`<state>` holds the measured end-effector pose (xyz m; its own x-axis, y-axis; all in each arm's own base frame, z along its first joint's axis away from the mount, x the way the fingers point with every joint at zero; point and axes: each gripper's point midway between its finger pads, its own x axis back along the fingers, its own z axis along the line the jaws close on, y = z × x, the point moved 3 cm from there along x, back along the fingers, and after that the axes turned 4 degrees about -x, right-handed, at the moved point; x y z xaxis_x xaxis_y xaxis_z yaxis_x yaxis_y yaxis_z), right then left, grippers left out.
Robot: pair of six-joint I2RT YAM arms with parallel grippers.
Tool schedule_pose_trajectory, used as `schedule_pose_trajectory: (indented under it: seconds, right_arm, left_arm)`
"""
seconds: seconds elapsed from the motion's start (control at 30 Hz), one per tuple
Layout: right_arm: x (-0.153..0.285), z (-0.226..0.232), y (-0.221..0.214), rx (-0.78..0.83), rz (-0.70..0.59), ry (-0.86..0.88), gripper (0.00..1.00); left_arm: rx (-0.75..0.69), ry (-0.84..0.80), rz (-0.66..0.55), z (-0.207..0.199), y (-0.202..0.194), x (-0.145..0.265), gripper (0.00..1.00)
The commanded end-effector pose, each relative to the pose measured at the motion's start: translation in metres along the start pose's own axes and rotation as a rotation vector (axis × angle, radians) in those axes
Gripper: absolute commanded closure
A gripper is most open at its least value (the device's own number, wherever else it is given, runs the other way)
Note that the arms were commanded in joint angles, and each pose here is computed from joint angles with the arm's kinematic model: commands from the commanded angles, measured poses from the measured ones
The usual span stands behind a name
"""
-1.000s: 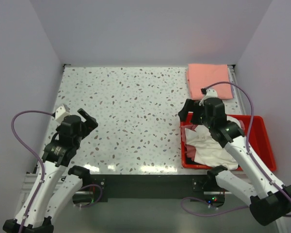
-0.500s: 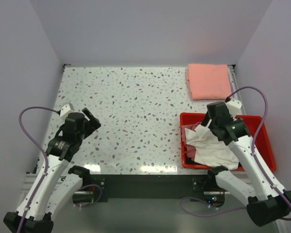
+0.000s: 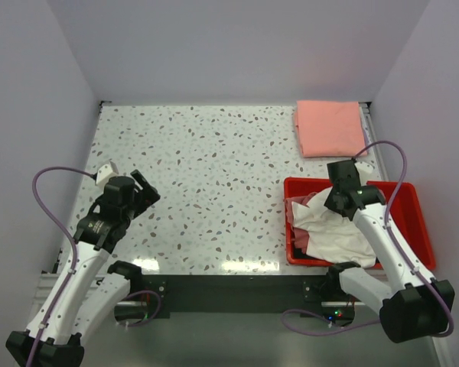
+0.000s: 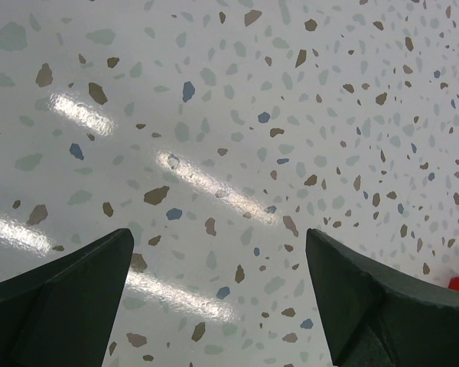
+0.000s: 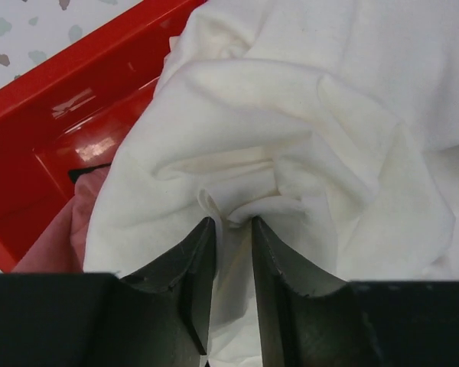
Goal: Fold and stack the t-shirts
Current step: Grab the tshirt from the pile
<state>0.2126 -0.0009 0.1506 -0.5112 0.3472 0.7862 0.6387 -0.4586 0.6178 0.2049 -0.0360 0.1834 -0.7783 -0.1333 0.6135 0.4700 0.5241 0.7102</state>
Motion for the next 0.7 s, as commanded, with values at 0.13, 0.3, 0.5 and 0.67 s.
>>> schedule_pose_trajectory:
  seconds: [0.13, 0.3, 0.5, 0.67]
  right_arm:
    - [0.007, 0.004, 0.015, -0.047, -0.082, 0.048, 0.95]
    - [0.020, -0.002, 0.024, -0.068, -0.132, 0.059, 1.00]
    - [0.054, -0.002, 0.052, -0.101, -0.264, 0.159, 1.00]
    - [0.098, 0.000, 0.086, -0.169, -0.399, 0.274, 1.00]
  left_arm:
    - [0.004, -0.011, -0.032, -0.002, 0.006, 0.000, 0.00]
    - [0.002, -0.012, -0.029, -0.002, 0.006, 0.001, 0.00]
    - [0.004, -0.014, -0.033, -0.001, 0.006, 0.003, 0.00]
    - [0.004, -0.015, -0.035, -0.001, 0.007, 0.003, 0.00]
